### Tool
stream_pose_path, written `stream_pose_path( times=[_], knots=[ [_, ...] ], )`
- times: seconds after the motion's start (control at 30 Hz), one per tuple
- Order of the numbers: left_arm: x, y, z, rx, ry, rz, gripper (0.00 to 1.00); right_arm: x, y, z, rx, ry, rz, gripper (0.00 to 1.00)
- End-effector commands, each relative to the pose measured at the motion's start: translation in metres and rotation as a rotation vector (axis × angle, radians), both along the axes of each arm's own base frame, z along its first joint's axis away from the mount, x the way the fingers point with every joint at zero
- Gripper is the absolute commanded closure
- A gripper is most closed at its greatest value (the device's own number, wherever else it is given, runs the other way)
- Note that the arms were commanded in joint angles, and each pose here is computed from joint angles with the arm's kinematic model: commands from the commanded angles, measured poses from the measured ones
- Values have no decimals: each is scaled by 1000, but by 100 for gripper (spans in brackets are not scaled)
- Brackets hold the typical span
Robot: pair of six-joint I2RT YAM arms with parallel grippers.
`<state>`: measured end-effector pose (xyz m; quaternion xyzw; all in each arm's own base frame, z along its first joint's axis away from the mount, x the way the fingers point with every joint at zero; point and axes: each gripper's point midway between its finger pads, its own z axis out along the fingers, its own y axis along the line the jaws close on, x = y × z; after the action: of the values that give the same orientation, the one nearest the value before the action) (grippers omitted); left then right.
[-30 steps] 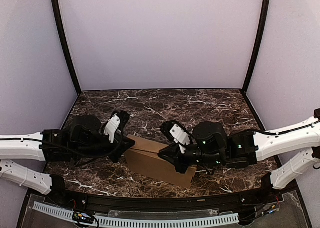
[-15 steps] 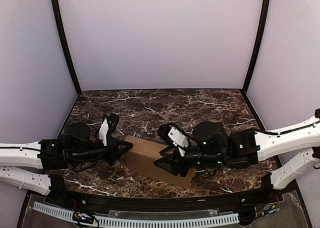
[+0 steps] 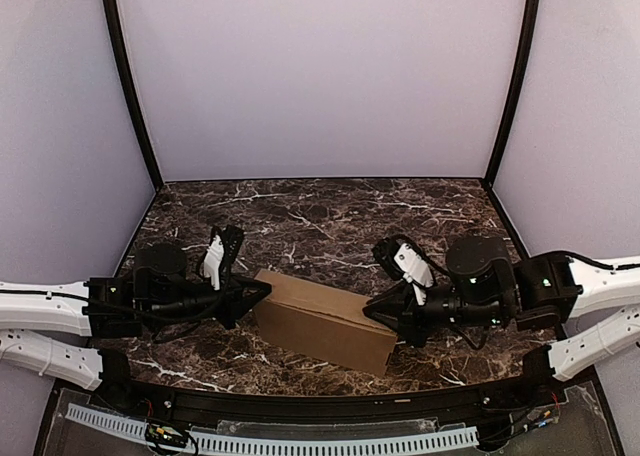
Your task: Fold the paper box
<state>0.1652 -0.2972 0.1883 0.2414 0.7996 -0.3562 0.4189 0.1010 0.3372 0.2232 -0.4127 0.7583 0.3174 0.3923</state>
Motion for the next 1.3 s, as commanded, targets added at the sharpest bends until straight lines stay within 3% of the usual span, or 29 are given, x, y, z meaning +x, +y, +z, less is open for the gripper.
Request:
stream_pose_path(
  times=[0.0,0.1,0.27,0.33,0.63,0.8,1.1,1.27],
  knots=[
    [-20,32,-84,284,154,-24,99,7,-24,-37,-74,40,-100,94],
    [-21,33,-84,288,155,-22,99,0,-38,-81,-119,125,-133,100],
    [-22,34,-85,293,159,-23,99,-19,-57,-137,-127,273,-137,100],
    [-21,34,-84,294,159,-23,99,-19,-62,-141,-130,270,-144,100],
    [-20,30,-82,305,156,-28,99,4,-44,-21,69,-4,-106,100],
    [-20,31,-81,305,154,-26,99,5,-41,2,88,-45,-89,100],
    [-19,30,-79,307,149,-28,99,-12,-57,-131,-171,155,-117,100],
    [-14,24,-56,294,101,-40,91,-12,-59,-134,-195,131,-122,100]
  ],
)
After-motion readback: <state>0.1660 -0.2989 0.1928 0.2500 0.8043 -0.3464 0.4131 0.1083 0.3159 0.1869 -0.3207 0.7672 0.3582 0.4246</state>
